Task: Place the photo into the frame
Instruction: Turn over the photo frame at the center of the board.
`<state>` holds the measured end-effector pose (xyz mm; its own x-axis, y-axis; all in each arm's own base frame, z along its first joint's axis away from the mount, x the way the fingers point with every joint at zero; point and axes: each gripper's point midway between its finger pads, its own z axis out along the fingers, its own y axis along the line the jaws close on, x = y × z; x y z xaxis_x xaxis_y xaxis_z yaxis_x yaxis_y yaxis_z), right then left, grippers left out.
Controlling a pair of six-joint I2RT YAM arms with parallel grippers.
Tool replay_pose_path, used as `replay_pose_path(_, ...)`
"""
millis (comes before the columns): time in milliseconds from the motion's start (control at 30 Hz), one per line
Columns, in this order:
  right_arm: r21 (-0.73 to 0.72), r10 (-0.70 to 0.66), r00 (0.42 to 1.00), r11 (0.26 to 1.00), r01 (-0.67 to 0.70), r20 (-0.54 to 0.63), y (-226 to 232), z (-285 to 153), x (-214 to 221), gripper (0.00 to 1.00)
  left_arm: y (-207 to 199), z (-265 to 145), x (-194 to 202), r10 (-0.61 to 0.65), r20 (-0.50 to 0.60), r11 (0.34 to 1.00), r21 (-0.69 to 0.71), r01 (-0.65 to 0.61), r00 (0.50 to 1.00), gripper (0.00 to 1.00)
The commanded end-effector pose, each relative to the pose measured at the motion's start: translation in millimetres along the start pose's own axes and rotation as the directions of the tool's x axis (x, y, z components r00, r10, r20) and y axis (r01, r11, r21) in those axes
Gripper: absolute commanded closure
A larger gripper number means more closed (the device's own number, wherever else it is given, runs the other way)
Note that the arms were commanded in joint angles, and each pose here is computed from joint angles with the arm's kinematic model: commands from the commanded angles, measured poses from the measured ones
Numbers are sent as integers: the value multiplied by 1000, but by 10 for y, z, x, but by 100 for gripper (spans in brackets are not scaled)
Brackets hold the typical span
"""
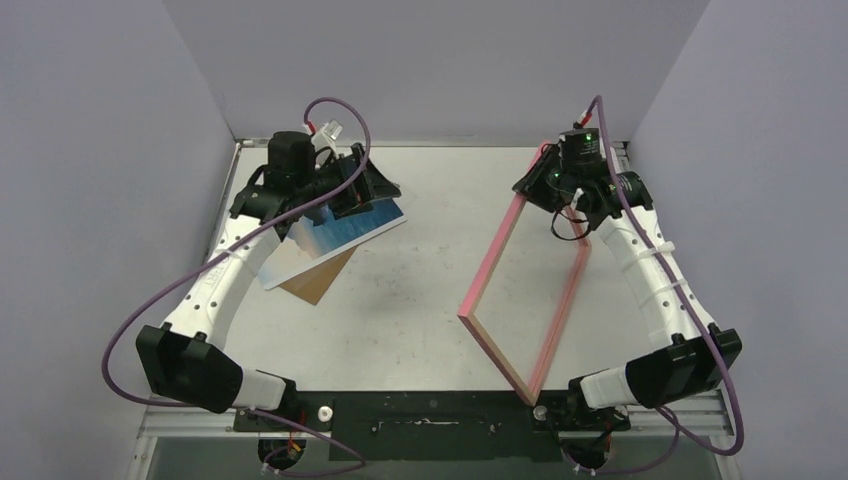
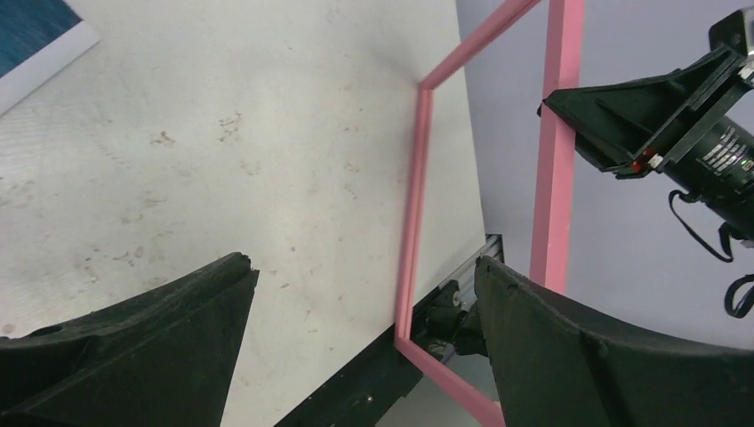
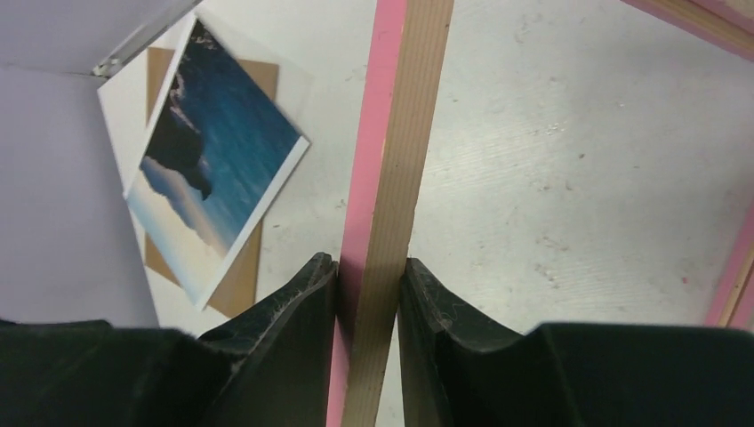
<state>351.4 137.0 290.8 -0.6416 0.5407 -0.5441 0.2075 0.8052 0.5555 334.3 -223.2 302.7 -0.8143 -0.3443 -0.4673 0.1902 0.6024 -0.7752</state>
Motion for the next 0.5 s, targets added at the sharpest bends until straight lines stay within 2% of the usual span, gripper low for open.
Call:
replay_pose_path(0, 120, -147, 989, 982, 145, 13, -255, 101, -134, 84, 238, -115, 77, 61, 6, 991, -119, -60, 998, 8)
replay_pose_path(167, 161, -207, 978, 965, 207, -20, -353, 574, -139, 84, 450, -154, 205, 58, -10, 981, -184, -59, 998, 8)
replay_pose_path(333, 290, -215, 976, 936, 198, 28, -552, 1053, -319, 83, 569, -163, 321, 36, -32, 977, -211, -42, 999, 8)
replay_pose_path(467, 304, -215, 976, 933, 193, 40, -566, 1516, -382, 80, 685, -178, 407, 15, -52, 967, -255, -27, 999, 8)
